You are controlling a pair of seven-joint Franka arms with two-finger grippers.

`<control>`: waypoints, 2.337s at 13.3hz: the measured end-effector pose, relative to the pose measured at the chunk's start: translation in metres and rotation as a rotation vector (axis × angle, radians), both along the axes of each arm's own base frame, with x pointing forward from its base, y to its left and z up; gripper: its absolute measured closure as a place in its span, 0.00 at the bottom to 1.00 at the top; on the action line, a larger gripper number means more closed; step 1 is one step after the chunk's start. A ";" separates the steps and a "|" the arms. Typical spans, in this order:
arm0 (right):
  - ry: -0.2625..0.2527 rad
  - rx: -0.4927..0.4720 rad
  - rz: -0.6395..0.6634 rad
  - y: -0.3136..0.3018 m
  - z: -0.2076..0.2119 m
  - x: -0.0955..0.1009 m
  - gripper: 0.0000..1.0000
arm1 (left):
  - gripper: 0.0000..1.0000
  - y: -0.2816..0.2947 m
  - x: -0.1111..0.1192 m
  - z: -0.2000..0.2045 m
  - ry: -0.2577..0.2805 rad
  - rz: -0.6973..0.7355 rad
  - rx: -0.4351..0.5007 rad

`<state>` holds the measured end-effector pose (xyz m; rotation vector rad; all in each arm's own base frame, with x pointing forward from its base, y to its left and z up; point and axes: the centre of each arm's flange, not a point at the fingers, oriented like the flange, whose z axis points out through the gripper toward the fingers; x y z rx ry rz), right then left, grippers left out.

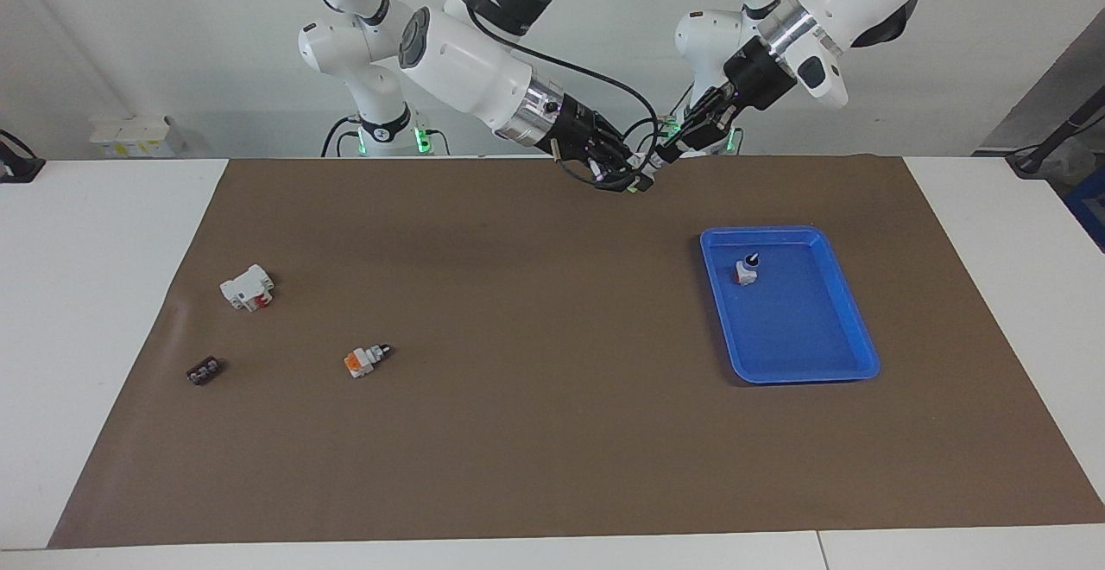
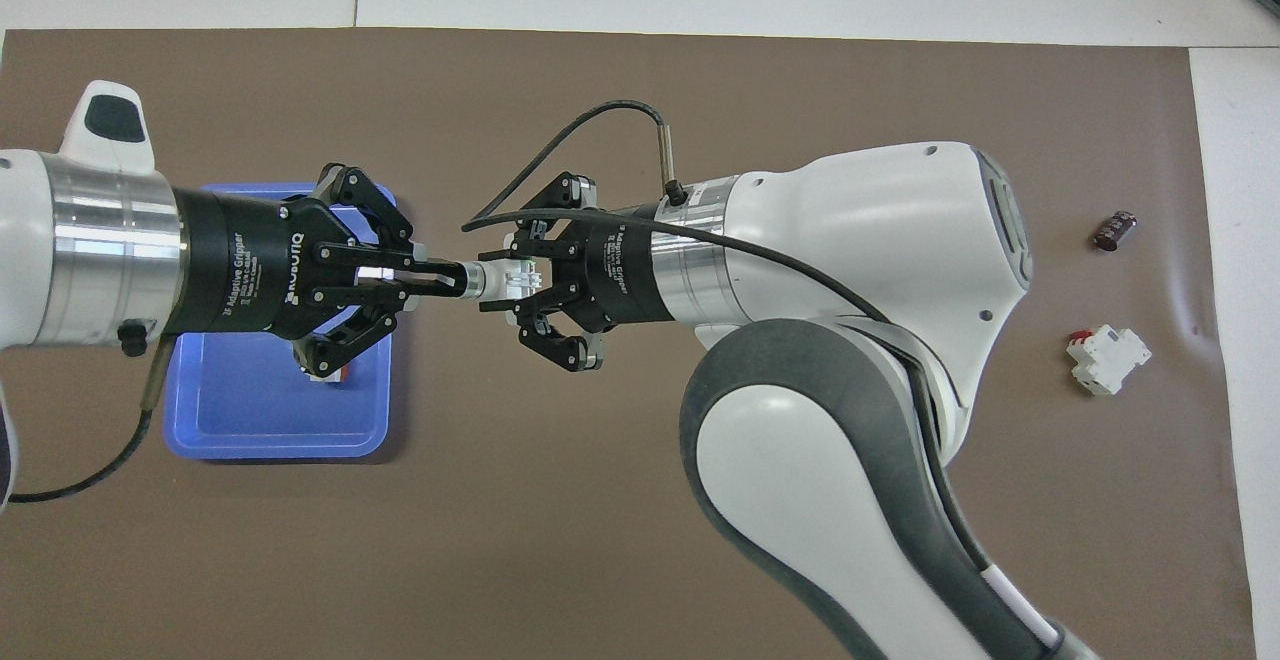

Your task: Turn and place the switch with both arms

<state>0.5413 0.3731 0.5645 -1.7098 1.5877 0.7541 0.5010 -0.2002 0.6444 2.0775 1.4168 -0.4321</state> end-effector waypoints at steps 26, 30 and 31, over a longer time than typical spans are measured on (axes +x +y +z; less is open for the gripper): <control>-0.661 -0.715 0.640 -0.119 0.035 0.021 0.00 | 0.90 0.057 -0.018 -0.093 -0.277 -0.553 0.357; -0.678 -0.769 0.935 -0.229 0.041 0.030 0.00 | 0.90 0.101 -0.004 -0.147 -0.393 -0.793 0.466; -0.669 -0.787 1.005 -0.256 0.044 0.028 0.00 | 0.90 0.110 0.004 -0.161 -0.414 -0.836 0.497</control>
